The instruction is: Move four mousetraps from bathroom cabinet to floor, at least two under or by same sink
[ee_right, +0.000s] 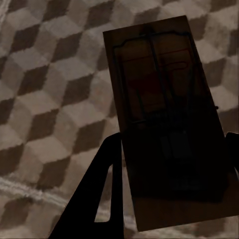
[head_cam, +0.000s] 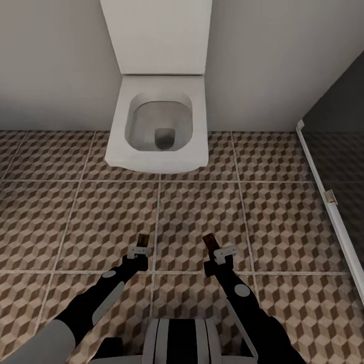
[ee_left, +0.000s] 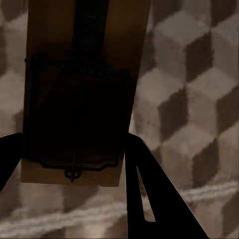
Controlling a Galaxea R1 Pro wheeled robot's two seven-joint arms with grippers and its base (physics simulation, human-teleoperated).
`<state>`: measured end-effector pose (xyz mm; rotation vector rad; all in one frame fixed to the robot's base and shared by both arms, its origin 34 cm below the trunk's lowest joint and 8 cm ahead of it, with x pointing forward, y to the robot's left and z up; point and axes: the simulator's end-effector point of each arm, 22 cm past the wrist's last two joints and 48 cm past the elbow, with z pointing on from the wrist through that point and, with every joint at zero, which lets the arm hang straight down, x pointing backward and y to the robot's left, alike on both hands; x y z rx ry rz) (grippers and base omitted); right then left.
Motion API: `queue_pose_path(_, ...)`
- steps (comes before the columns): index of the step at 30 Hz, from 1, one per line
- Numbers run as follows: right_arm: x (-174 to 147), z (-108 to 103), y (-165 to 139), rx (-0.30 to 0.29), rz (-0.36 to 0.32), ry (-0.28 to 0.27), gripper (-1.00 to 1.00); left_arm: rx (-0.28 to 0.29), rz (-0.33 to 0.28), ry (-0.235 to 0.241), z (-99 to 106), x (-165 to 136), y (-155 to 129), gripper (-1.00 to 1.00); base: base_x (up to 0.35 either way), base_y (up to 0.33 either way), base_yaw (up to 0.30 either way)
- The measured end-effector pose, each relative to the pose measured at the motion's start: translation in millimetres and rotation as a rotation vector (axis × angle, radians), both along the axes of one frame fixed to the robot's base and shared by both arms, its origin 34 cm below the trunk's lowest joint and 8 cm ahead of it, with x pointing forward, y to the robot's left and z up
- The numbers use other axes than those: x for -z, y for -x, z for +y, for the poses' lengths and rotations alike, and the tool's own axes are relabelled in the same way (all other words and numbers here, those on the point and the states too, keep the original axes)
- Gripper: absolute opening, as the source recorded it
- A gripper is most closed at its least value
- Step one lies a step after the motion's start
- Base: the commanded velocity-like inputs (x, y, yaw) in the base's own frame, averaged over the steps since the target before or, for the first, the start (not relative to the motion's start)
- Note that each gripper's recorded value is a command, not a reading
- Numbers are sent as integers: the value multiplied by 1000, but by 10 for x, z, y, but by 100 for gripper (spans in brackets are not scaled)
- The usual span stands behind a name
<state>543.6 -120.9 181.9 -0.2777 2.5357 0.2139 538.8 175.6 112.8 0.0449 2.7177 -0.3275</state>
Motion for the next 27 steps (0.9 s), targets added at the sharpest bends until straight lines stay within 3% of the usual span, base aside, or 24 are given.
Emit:
queue_pose_path(12, 2, 1, 3, 1, 1, -1, -100, 0, 1, -1, 4, 3, 3, -100, 229, 186, 0)
queue_pose_path(27, 3, 3, 4, 1, 2, -2, -100, 0, 1, -1, 2, 6, 5, -100, 22, 17, 0)
